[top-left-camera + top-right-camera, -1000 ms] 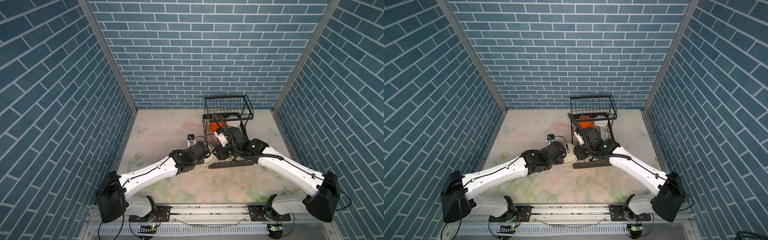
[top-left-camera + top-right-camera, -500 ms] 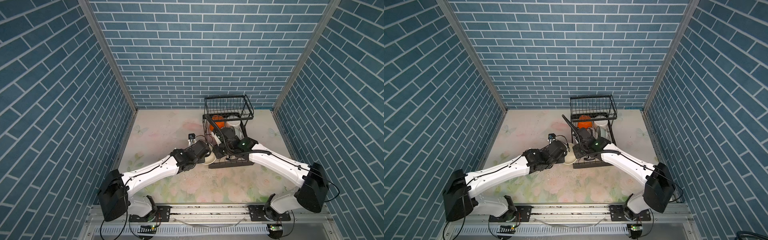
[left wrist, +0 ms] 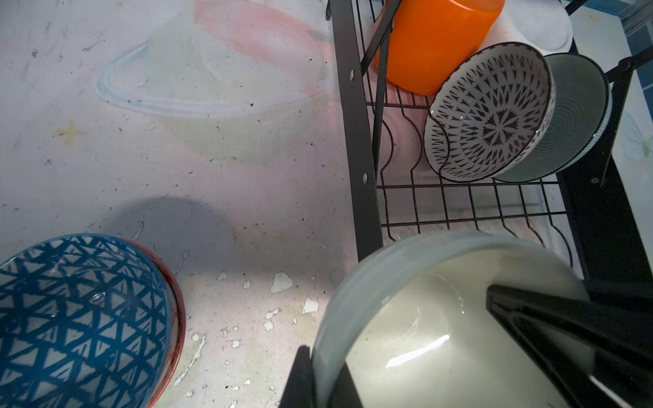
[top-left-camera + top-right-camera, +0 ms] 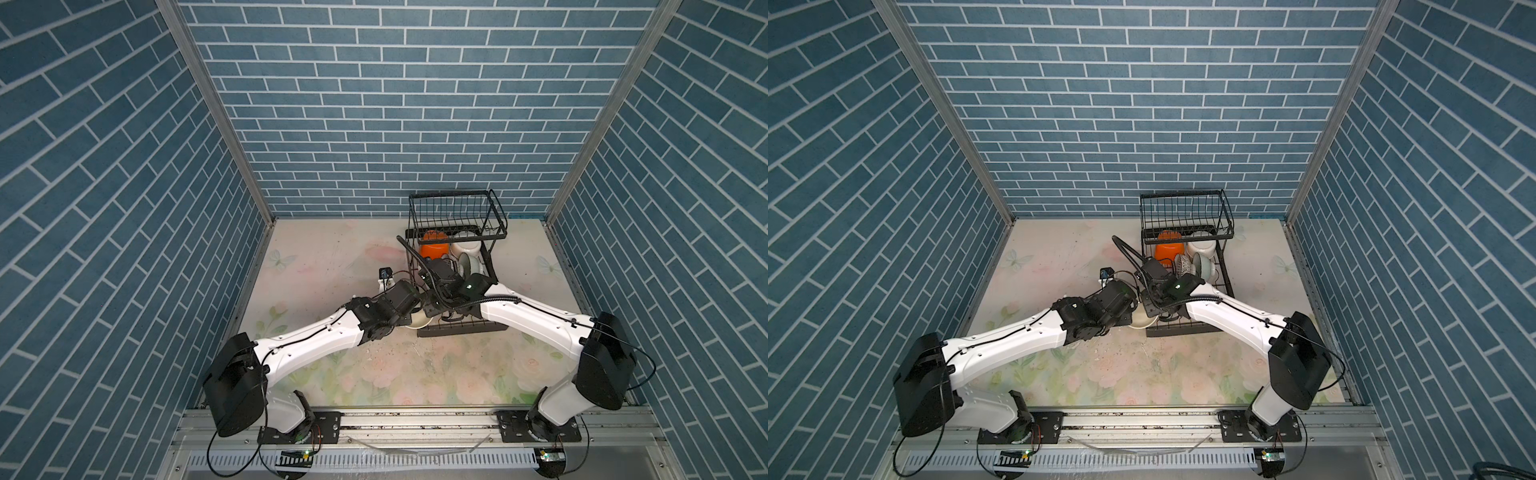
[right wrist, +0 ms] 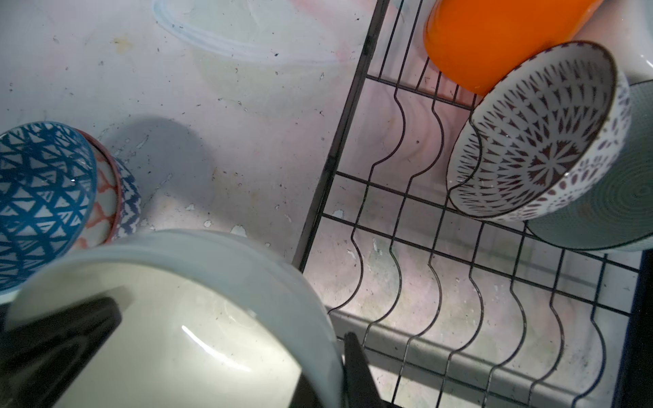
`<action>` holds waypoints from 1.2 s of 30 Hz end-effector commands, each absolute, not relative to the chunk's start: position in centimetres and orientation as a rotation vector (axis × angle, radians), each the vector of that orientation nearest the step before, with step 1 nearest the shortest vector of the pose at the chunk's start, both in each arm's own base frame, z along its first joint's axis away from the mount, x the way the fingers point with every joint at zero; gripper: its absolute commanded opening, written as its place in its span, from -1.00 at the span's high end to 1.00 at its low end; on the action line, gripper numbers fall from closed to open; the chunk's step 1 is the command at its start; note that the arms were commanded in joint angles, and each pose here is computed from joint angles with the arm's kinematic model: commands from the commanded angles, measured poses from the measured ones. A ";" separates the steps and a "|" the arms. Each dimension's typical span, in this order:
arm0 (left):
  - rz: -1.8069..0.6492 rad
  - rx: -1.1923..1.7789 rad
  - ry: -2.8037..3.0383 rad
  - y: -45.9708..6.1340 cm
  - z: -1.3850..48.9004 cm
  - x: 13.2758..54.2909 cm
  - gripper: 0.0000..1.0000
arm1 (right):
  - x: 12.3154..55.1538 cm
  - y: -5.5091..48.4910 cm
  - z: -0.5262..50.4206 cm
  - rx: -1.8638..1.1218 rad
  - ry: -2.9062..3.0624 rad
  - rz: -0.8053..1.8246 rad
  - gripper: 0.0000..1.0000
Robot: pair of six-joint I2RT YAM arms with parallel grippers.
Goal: Load bowls into a dish rack
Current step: Place the bowl in the dish rack.
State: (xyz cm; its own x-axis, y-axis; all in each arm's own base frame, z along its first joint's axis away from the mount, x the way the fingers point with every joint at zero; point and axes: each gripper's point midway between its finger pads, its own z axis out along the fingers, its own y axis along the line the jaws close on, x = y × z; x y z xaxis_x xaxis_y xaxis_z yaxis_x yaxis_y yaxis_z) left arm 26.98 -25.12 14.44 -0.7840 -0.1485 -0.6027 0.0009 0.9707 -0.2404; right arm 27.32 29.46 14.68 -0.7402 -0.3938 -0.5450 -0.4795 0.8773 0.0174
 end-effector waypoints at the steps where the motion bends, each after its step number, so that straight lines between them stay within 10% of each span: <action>1: -0.361 -0.130 2.414 -25.4 15.5 27.6 0.77 | 28.6 29.1 16.6 -0.579 2.457 0.160 1.00; 17: -0.411 -0.157 2.318 -22.4 18.0 26.5 -0.79 | 31.1 25.8 19.1 -0.561 2.320 -0.150 1.00; 36: -0.414 -0.241 2.207 -15.1 22.0 24.4 -0.99 | 36.2 25.4 18.5 -0.685 2.082 -0.594 1.00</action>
State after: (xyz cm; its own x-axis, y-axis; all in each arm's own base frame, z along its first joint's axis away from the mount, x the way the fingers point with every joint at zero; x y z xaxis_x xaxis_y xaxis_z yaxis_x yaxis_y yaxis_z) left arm 24.87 -16.42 23.39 -0.6026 -0.3533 -0.7156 -0.0086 0.8995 -0.4368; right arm 33.89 24.61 15.10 -0.5553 -0.6596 -0.5065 -0.3541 0.7386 -0.5736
